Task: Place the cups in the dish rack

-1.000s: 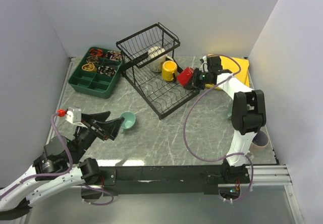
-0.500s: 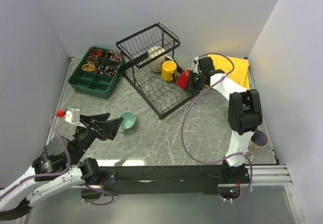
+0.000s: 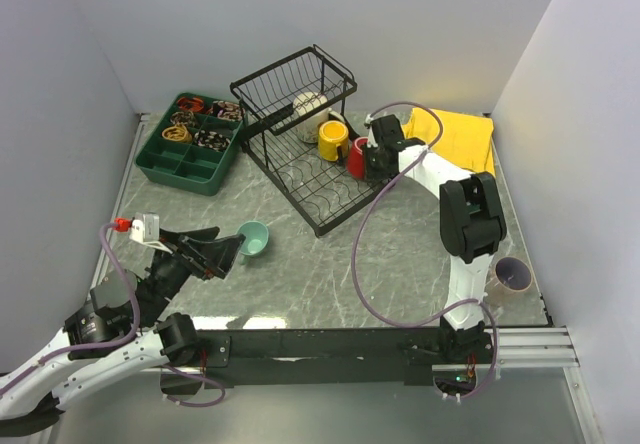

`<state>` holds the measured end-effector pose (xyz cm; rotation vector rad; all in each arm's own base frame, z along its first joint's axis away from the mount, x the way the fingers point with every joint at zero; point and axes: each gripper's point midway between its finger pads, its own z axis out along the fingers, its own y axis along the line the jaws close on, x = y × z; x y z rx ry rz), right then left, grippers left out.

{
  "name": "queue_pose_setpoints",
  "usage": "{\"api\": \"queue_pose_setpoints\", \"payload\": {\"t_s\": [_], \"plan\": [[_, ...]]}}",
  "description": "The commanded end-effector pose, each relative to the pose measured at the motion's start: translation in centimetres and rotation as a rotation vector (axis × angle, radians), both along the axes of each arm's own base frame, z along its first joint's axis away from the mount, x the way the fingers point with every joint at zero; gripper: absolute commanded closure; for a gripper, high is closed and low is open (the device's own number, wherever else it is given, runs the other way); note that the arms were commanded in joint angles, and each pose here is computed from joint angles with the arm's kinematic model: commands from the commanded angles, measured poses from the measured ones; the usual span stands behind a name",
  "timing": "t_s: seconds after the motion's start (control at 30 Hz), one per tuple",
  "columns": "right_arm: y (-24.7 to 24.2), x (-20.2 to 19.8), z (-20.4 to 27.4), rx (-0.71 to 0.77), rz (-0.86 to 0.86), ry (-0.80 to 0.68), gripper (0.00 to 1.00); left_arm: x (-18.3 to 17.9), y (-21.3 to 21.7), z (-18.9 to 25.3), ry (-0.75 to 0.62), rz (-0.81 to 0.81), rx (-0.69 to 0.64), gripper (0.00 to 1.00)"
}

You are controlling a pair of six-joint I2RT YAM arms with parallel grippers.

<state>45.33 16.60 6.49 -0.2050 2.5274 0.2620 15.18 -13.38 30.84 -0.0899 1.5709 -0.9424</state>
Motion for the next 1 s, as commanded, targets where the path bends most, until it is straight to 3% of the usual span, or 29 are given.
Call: {"api": "queue_pose_setpoints", "payload": {"t_s": [0.0,0.13,0.2,0.27,0.5,0.57,0.7,0.73,0.97], "plan": [[-0.7,2.8,2.8,-0.039,-0.009,-0.126,0.76,-0.2,0.4,1.0,0.008,0.001,-0.054,0.04],[-1.1,2.6,2.4,-0.061,-0.008,-0.122,0.67,-0.2,0.1,0.7,0.023,-0.003,-0.059,0.04],[-1.1,2.5,2.4,-0.063,-0.004,-0.122,0.53,-0.2,0.0,0.5,0.033,-0.005,-0.064,0.04],[-1.2,2.5,2.6,-0.068,0.001,-0.126,0.46,-0.2,-0.2,0.3,0.048,-0.008,-0.073,0.04],[-0.9,2.1,5.7,-0.054,0.053,-0.182,0.44,0.0,-0.9,-1.2,0.135,-0.001,-0.088,0.04],[-0.4,1.4,7.5,-0.025,0.089,-0.203,0.39,0.1,-1.3,-1.6,0.165,-0.001,-0.090,0.04],[0.0,-0.2,9.7,-0.006,0.166,-0.230,0.34,0.6,-3.4,-2.8,0.228,-0.020,0.004,0.04],[0.0,-0.6,10.6,0.002,0.179,-0.247,0.28,0.8,-3.7,-3.2,0.248,-0.016,0.038,0.04],[0.8,-6.6,14.0,0.065,0.418,-0.301,0.21,2.8,-4.9,-4.3,0.339,0.057,0.245,0.04]]}}
